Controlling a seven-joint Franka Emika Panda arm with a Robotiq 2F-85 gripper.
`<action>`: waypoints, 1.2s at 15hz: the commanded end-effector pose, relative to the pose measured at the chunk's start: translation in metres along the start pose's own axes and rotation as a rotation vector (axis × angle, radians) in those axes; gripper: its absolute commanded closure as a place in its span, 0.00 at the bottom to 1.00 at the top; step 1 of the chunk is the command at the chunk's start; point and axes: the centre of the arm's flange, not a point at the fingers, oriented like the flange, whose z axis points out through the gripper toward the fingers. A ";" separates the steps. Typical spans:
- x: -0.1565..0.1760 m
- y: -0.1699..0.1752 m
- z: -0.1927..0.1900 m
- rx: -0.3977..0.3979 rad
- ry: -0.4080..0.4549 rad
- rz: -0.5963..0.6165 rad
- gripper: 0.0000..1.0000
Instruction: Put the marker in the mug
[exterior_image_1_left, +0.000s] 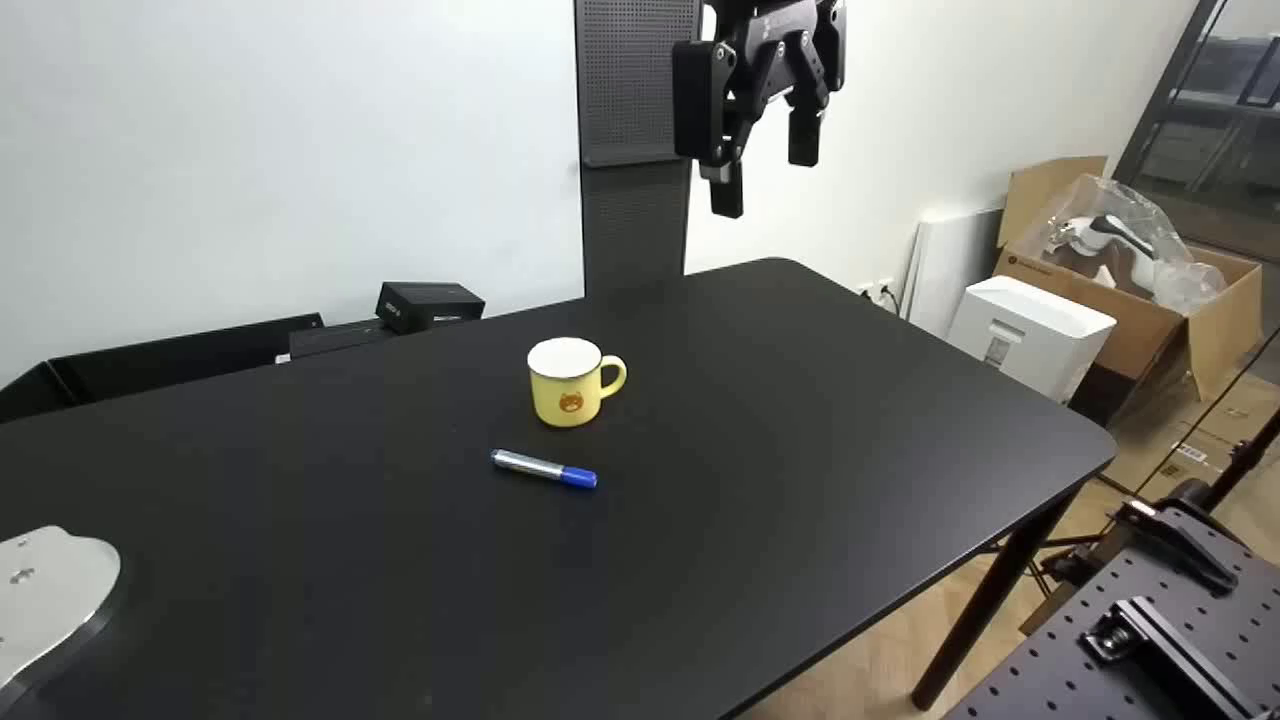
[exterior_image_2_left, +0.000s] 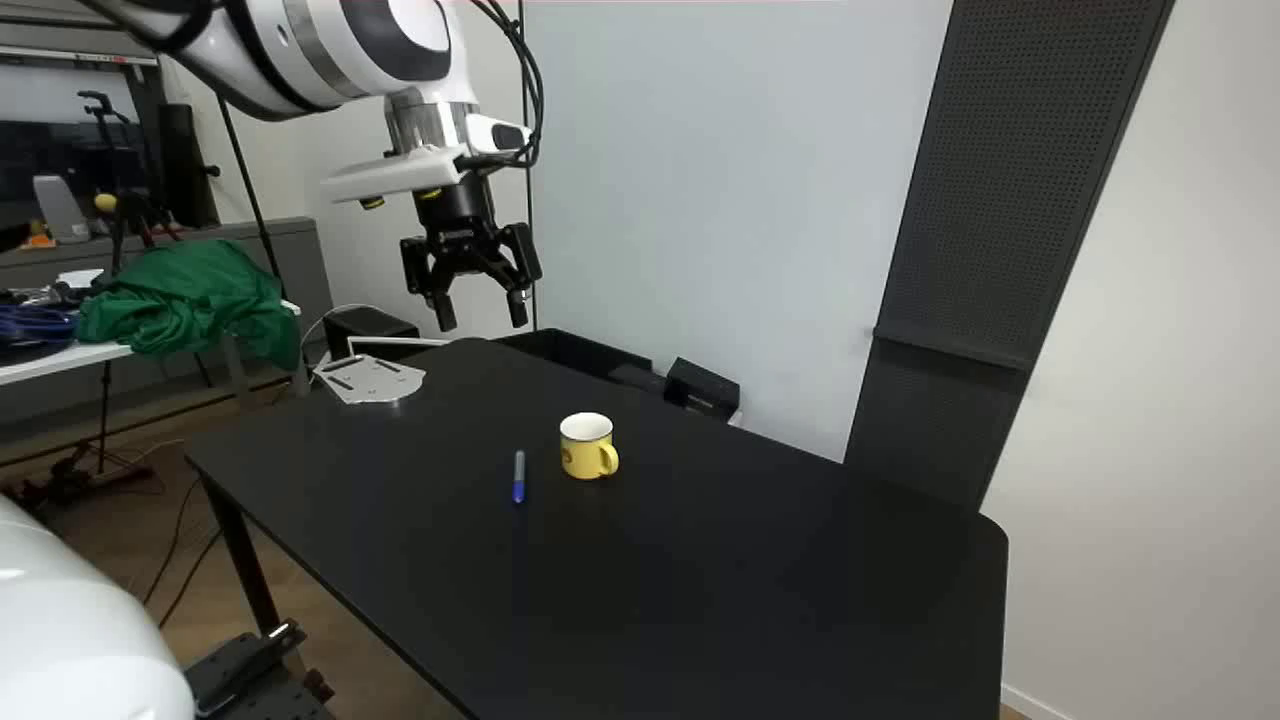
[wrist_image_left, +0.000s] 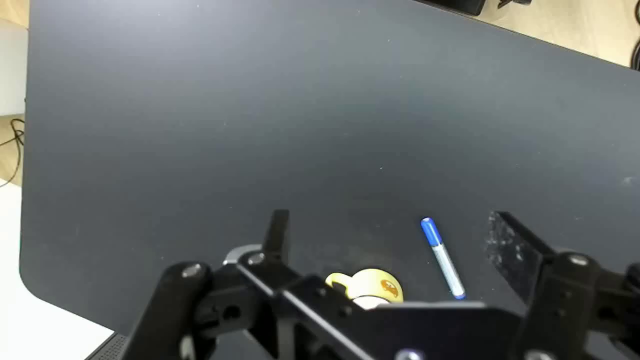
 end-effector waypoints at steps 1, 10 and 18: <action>0.000 0.000 0.000 0.000 0.001 0.000 0.00; 0.000 0.000 0.000 0.000 0.002 0.000 0.00; 0.053 -0.024 0.024 0.000 0.206 -0.269 0.00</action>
